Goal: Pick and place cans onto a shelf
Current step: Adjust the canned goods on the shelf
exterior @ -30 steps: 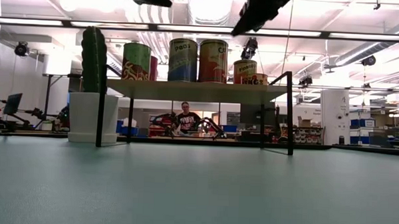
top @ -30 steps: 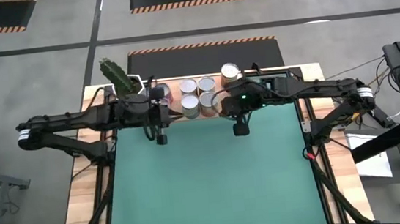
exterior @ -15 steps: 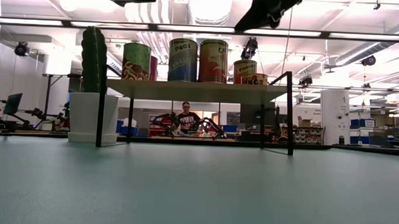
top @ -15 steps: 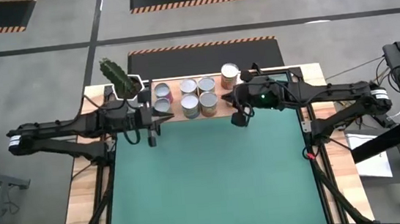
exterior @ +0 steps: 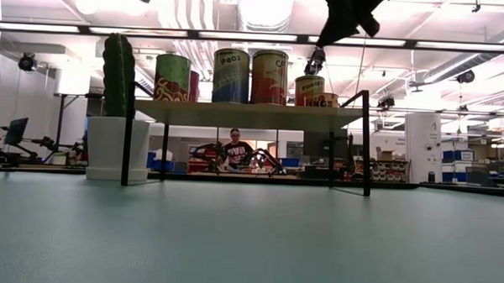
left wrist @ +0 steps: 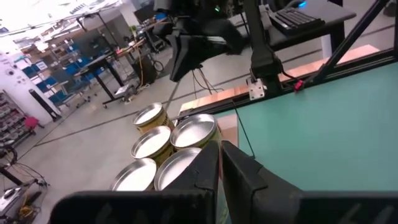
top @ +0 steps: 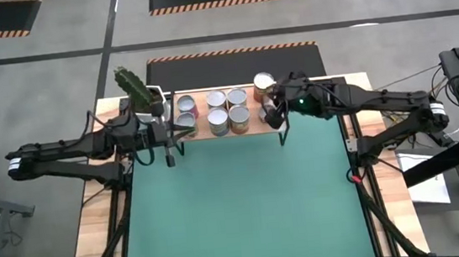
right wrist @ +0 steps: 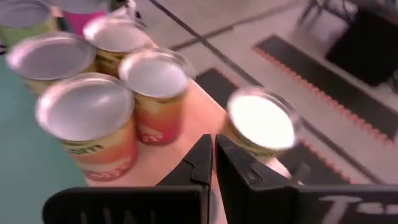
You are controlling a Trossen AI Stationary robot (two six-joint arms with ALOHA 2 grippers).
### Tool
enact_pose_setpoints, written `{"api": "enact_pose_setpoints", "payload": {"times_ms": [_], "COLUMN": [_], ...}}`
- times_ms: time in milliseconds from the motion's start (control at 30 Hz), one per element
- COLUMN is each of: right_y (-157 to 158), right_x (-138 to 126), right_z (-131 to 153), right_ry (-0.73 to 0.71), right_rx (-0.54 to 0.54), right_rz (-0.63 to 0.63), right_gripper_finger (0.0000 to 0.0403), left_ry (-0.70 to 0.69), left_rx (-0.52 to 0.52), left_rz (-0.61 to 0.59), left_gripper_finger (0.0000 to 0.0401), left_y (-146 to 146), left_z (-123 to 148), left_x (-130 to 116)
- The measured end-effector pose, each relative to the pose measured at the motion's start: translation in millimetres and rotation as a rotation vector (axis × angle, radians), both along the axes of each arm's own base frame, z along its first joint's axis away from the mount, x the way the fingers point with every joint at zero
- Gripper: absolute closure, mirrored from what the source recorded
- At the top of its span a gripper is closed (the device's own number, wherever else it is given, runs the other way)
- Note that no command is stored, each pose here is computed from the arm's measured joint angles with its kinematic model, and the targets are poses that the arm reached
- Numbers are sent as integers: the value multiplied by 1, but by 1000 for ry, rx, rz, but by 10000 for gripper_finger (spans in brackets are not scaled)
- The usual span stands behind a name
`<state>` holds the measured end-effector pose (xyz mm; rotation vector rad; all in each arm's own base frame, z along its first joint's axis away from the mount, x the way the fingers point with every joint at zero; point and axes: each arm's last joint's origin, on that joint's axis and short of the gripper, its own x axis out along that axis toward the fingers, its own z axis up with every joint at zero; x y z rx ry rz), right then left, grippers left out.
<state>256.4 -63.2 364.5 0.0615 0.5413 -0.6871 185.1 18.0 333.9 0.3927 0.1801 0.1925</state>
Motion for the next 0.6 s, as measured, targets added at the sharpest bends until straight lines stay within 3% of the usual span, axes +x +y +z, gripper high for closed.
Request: {"api": "enact_pose_setpoints", "payload": {"times_ms": [133,333,600], "right_y": [-15,-48,-96], "right_x": [-7,-19,-41], "right_z": [6,9,3], "right_ry": [-5,-46,-74], "right_rx": [63,211,343], "right_rz": [-75,-40,-103], "right_gripper_finger": [394,394,394], "left_ry": [9,13,13], "left_rx": [1,15,16], "left_rz": [0,-2,-2], "left_gripper_finger": [401,401,401], "left_y": [0,0,0], "left_z": [-2,-2,-2], "left_x": [1,1,1]}}
